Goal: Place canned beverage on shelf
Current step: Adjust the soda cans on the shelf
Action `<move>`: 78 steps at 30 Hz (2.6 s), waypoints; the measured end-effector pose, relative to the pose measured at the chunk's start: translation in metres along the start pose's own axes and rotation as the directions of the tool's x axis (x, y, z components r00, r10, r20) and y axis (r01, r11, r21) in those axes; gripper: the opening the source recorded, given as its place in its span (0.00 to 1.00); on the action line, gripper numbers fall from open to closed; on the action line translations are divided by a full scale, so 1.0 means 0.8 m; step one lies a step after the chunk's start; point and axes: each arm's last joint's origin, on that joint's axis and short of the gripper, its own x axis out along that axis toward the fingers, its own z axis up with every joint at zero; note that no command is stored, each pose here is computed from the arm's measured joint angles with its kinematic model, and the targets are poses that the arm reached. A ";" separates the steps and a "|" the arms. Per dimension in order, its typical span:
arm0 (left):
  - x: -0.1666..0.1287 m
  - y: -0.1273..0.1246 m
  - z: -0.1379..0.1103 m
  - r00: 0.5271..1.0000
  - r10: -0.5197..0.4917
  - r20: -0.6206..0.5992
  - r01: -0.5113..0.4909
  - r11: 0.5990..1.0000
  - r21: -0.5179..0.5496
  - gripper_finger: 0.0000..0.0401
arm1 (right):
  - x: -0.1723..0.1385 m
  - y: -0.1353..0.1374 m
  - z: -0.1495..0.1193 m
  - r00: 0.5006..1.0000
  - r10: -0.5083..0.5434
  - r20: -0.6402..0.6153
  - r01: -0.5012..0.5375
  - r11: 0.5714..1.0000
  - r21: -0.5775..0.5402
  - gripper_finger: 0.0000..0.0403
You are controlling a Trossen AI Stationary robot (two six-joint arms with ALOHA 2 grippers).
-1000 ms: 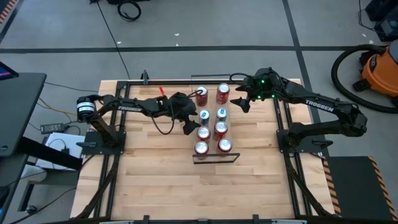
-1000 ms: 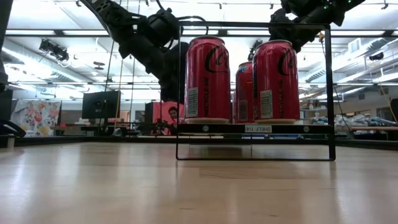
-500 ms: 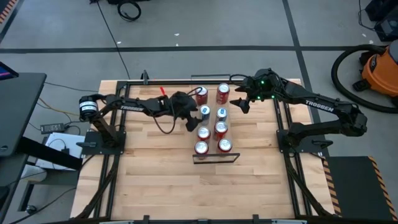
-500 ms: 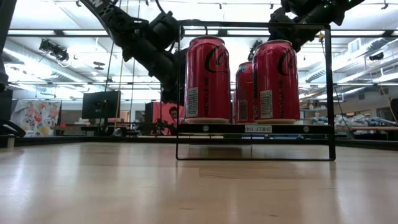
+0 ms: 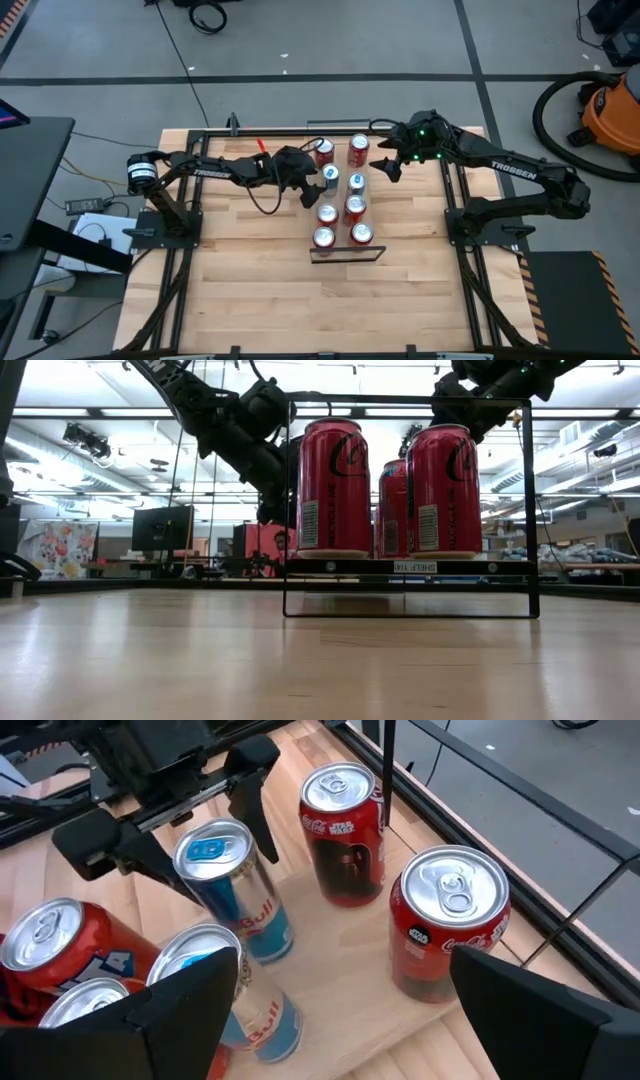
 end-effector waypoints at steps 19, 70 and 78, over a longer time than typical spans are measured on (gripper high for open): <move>-0.001 -0.021 0.003 0.995 -0.094 0.037 0.094 0.996 0.004 0.89 | -0.022 0.023 -0.011 0.999 0.024 -0.046 -0.025 1.000 -0.014 0.93; -0.031 -0.010 0.018 0.996 -0.076 0.052 0.079 0.995 -0.057 0.89 | 0.056 0.027 -0.110 0.997 0.053 -0.063 -0.060 0.991 -0.116 0.93; -0.036 -0.007 0.021 0.996 -0.067 0.055 0.070 0.997 -0.045 0.89 | 0.078 0.030 -0.120 0.994 0.065 -0.089 -0.075 0.990 -0.120 0.93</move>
